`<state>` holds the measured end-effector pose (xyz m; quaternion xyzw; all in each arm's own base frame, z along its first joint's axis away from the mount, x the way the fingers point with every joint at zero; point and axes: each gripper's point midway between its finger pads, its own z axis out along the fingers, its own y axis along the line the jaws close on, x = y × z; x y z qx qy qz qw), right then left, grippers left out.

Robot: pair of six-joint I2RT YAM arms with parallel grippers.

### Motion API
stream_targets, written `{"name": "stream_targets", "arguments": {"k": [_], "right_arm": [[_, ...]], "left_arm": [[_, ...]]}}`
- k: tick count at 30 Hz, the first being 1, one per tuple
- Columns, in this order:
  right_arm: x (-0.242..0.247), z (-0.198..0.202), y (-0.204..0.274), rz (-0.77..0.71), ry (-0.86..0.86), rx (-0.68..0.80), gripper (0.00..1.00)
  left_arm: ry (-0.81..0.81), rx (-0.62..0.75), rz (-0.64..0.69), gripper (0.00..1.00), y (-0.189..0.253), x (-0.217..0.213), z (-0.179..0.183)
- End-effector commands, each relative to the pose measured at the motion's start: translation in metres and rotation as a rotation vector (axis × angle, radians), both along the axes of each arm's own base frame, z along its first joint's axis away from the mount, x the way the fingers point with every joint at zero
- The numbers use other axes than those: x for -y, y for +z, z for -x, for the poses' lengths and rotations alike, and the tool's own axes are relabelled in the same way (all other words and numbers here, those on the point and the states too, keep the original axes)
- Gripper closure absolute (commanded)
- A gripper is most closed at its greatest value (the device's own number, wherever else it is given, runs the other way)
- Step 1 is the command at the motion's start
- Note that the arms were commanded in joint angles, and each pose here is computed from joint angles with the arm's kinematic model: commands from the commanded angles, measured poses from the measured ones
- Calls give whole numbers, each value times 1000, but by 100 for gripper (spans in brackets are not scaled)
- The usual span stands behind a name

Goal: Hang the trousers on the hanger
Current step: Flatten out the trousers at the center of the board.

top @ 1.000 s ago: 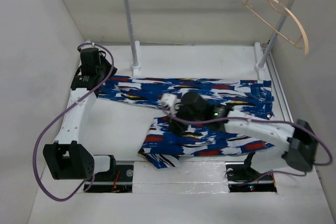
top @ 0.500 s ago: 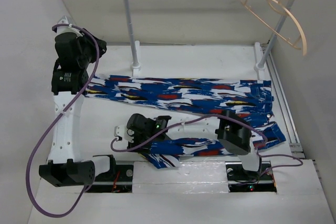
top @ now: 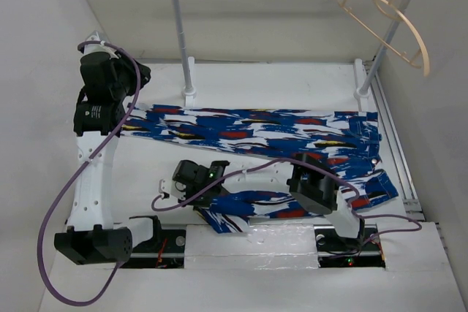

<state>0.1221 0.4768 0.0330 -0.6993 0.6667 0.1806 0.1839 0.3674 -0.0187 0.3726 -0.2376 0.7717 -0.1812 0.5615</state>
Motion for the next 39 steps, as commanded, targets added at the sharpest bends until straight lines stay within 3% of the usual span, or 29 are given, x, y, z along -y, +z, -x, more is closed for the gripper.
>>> {"name": "stream_targets", "arguments": {"k": [1,2,5,8,12,15,16,17,20,21,23,24,27,29,31,32,34,36,37,39], "right_arm": [[-14,-28,70,-149,-43,67,100],[-15,-34,114,-252,-61,94,100],[2,-60,185,-421,-157,147,100],[67,-78,285,-640,-296,240,100],[140,-95,296,-729,-458,299,100],[188,-77,261,-747,-506,272,100],[204,-48,197,-653,-476,149,100],[204,-48,196,-652,-476,148,100],[221,-10,114,-494,-477,-10,98],[226,-4,102,-455,-493,-34,90],[234,7,86,-396,-492,-67,63],[237,7,86,-374,-488,-62,45],[246,0,102,-309,-484,-37,34],[251,-11,116,-303,-504,-3,34],[247,-27,149,-358,-531,47,39],[248,-32,157,-370,-545,61,44],[251,-48,181,-412,-595,95,72],[258,-61,191,-437,-660,112,100],[259,-66,200,-465,-678,122,100],[265,-76,205,-491,-719,144,98]], "left_arm": [[-2,32,-20,67,6,-1,3],[-4,26,-21,67,4,-1,3],[-20,3,-33,67,-1,0,-1],[-32,-27,-115,67,-2,11,-4],[2,-56,-161,67,0,2,-21],[-14,-58,-174,67,2,3,-28],[-36,-83,-177,67,-8,6,-29],[-36,-83,-177,67,-8,6,-29],[-63,-162,-194,66,-49,14,-29],[-59,-187,-200,66,-60,13,-28],[-99,-251,-220,66,-92,28,-24],[-81,-254,-252,66,-96,29,-24],[-103,-199,-355,66,-77,56,-26],[-195,-79,-368,66,-32,89,-26],[-264,-70,-389,65,-29,113,-20],[-303,-143,-397,65,-49,122,-11],[-438,-308,-411,69,-117,155,16],[-510,-346,-343,76,-149,183,48],[-527,-437,-317,76,-191,180,69],[-496,-443,-186,72,-202,182,84]]}}
